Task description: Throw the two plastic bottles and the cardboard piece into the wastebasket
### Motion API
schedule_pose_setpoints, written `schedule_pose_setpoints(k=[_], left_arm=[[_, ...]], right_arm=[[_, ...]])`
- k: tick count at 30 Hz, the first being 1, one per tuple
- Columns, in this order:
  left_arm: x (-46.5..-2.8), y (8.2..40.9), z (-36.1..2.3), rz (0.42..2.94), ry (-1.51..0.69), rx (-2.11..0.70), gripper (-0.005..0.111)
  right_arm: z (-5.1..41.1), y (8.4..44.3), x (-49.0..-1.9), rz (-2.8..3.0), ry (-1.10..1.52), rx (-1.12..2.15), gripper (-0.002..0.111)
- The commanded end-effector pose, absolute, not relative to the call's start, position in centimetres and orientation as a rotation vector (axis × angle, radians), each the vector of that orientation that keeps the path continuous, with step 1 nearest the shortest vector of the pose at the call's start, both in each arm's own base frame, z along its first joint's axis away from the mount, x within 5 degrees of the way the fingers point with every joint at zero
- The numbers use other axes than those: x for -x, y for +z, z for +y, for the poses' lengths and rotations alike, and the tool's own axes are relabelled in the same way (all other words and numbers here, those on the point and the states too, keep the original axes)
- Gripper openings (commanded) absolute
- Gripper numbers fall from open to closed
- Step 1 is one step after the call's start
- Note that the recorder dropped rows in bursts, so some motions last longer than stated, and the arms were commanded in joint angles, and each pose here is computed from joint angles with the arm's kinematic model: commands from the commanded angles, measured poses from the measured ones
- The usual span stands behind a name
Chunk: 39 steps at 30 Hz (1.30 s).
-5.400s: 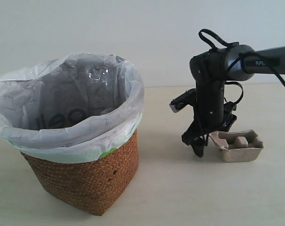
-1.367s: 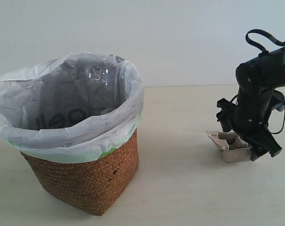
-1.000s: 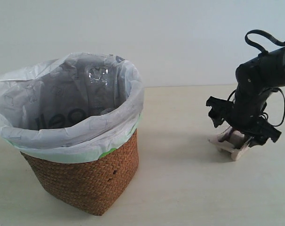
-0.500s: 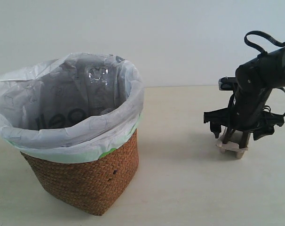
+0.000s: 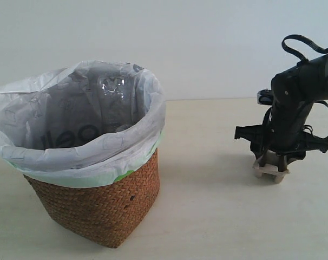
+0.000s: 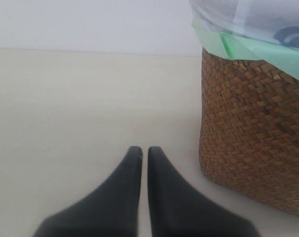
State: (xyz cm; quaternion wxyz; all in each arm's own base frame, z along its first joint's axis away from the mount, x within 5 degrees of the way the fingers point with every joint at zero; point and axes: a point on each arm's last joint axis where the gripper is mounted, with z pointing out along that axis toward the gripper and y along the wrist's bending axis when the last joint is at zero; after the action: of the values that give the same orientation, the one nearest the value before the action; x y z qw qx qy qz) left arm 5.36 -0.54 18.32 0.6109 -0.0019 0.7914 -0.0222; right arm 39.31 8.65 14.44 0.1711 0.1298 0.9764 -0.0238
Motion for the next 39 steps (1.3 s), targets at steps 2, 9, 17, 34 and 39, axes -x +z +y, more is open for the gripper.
schedule_pose_setpoints(k=[2, 9, 17, 34, 39], left_arm=[[-5.3, 18.2, -0.5, 1.829, -0.041, -0.001, 0.004], [-5.3, 18.2, -0.5, 1.829, -0.041, -0.001, 0.004], [-5.3, 18.2, -0.5, 1.829, -0.041, -0.001, 0.004], [-5.3, 18.2, -0.5, 1.829, -0.041, -0.001, 0.004], [-5.3, 18.2, -0.5, 1.829, -0.041, -0.001, 0.004]], right_arm=[[8.5, 14.5, -39.0, 2.801, -0.091, -0.4, 0.056], [8.4, 13.6, -38.9, 2.826, -0.108, -0.402, 0.073], [8.6, 10.4, -39.2, 2.873, -0.123, -0.404, 0.066], [8.0, 14.3, -39.4, 2.778, -0.129, -0.342, 0.039], [7.8, 16.5, -39.3, 2.719, -0.15, -0.286, 0.039]])
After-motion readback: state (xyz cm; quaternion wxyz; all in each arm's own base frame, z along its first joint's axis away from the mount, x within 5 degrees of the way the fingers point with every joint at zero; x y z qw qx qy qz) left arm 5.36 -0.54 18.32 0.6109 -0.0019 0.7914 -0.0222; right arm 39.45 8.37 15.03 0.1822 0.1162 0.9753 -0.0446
